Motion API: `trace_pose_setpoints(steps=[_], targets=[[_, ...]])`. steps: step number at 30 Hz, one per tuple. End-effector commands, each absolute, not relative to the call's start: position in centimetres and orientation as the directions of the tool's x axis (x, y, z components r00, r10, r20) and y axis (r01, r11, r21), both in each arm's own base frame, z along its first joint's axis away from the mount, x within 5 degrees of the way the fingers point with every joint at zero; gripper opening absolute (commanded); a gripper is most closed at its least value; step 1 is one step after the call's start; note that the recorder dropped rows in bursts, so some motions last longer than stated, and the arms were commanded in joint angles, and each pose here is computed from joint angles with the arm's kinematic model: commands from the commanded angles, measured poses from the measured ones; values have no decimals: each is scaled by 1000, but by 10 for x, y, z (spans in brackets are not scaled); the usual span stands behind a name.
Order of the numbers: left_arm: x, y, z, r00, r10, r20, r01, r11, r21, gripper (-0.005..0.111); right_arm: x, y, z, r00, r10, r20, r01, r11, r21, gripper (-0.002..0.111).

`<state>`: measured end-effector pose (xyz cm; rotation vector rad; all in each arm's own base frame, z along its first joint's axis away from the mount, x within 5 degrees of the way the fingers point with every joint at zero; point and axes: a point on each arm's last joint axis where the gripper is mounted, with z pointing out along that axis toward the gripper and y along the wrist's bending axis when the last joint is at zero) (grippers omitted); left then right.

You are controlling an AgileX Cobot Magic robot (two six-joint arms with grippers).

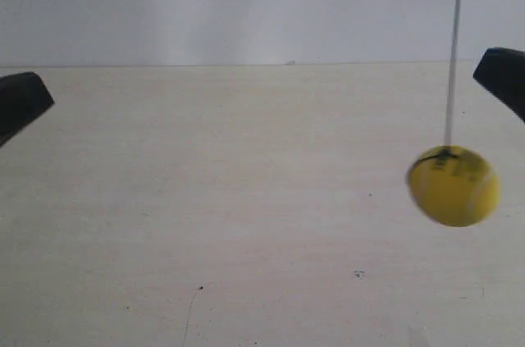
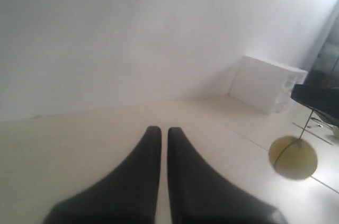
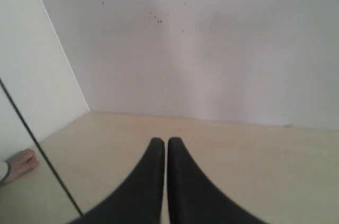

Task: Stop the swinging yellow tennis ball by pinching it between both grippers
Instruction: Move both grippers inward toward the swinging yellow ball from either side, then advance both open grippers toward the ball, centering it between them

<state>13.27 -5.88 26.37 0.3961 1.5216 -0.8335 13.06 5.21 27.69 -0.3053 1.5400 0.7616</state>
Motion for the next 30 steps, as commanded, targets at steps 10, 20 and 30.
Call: trace_pose_setpoints(steps=[10,20,30], targets=[[179,-64,211,-263,-168,-950,748,586,-310,5,161,63,246,-236,176,-956,-744,600,294,0],[182,-91,191,-285,-36,-958,846,461,-269,5,161,86,237,-214,91,-973,-821,522,229,0],[172,-135,206,-213,-16,-977,937,280,-209,5,155,103,233,-217,44,-975,-841,499,210,0]])
